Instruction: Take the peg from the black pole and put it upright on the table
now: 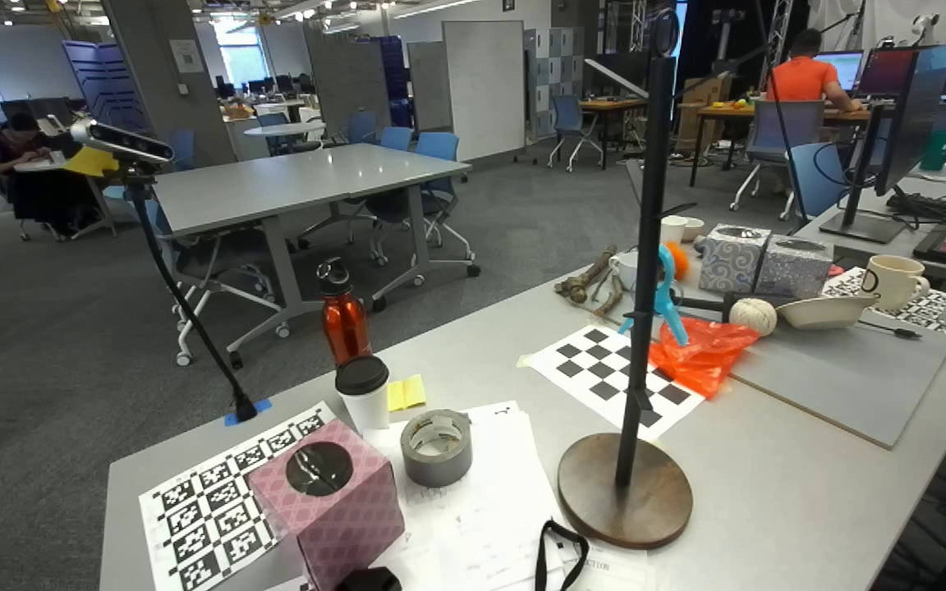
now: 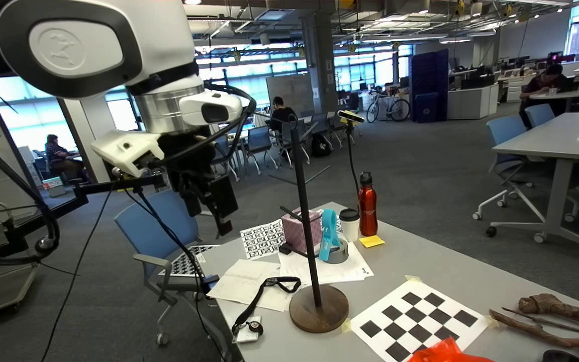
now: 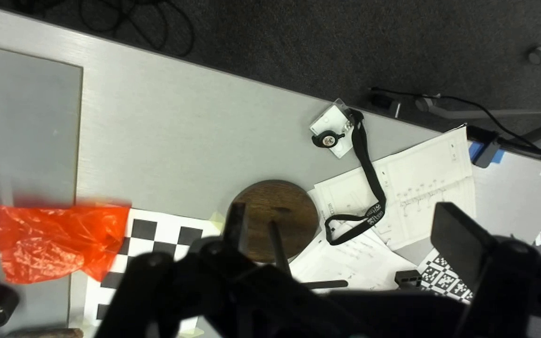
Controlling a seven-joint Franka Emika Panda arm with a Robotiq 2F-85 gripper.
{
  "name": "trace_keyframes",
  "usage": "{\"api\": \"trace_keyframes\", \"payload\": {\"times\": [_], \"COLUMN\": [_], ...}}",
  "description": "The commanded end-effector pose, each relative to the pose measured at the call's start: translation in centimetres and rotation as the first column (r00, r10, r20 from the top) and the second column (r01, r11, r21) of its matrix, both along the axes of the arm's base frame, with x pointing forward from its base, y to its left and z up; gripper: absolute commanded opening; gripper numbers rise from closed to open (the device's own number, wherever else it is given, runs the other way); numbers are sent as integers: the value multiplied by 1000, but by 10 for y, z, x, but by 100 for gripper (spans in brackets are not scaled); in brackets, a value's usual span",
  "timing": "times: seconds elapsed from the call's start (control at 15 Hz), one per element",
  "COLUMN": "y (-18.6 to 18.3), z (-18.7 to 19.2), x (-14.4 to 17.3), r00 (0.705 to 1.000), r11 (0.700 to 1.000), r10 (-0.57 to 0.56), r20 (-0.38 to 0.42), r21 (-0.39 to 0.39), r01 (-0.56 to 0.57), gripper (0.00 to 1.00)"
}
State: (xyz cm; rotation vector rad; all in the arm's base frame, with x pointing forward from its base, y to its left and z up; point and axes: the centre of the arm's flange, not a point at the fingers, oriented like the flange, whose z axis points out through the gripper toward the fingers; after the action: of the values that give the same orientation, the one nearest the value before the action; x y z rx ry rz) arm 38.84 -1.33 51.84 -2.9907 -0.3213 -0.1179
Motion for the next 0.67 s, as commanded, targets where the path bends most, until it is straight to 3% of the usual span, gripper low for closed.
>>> {"api": "trace_keyframes", "payload": {"times": [0.0, 0.33, 0.4, 0.6], "y": [-11, -10, -6, -6], "z": [3, -10, -10, -16], "x": [25, 45, 29, 36], "r00": [1000, 1000, 1000, 1000], "r11": [999, 999, 1000, 1000], "r10": [19, 30, 14, 12], "r20": [2, 3, -12, -14], "r21": [-26, -18, -20, -23], "r01": [-19, -30, -14, -13], "gripper": [100, 100, 100, 100]}}
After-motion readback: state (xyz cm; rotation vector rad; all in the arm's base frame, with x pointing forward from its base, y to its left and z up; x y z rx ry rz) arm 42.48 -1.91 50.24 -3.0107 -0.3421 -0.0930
